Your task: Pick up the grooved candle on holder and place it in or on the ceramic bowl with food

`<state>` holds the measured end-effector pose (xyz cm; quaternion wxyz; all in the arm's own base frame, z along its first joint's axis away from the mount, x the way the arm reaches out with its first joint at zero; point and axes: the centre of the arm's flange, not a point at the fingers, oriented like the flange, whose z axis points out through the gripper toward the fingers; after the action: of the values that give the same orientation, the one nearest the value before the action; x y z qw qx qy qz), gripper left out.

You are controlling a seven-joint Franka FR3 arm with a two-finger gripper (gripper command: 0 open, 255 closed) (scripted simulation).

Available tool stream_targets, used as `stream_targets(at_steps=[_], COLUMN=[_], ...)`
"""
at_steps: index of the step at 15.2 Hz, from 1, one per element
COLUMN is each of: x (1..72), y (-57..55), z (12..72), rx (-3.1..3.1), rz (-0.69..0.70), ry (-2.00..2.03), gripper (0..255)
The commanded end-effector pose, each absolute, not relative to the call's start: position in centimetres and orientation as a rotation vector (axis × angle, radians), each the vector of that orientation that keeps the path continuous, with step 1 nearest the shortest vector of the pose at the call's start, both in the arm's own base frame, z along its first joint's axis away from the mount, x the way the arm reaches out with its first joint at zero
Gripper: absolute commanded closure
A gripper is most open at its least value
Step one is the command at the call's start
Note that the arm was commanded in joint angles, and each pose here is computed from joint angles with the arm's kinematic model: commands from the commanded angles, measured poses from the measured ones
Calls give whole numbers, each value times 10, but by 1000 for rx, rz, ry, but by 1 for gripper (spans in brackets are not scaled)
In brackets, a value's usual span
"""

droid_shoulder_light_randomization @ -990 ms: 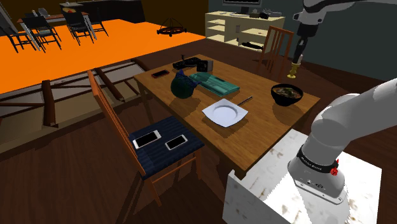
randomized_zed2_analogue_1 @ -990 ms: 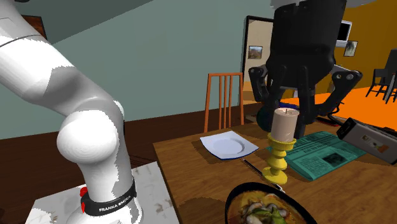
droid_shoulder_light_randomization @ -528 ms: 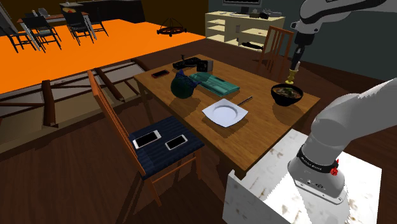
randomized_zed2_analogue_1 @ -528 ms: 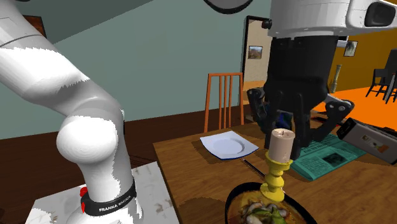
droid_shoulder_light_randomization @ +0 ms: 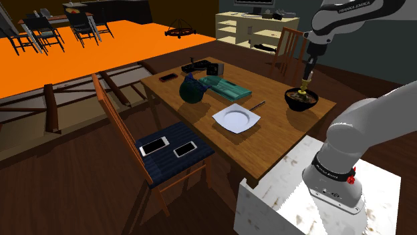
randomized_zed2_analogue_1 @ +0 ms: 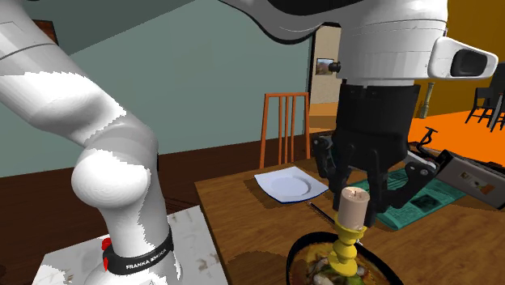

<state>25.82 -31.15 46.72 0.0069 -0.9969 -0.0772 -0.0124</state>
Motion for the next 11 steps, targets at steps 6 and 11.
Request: stream_targets(at_steps=[6, 11], x=[258, 258], y=[-312, -312], z=[466, 466], rx=[-3118, -3118], rz=[-39, -39], ry=[-241, -241], gripper=[0, 0])
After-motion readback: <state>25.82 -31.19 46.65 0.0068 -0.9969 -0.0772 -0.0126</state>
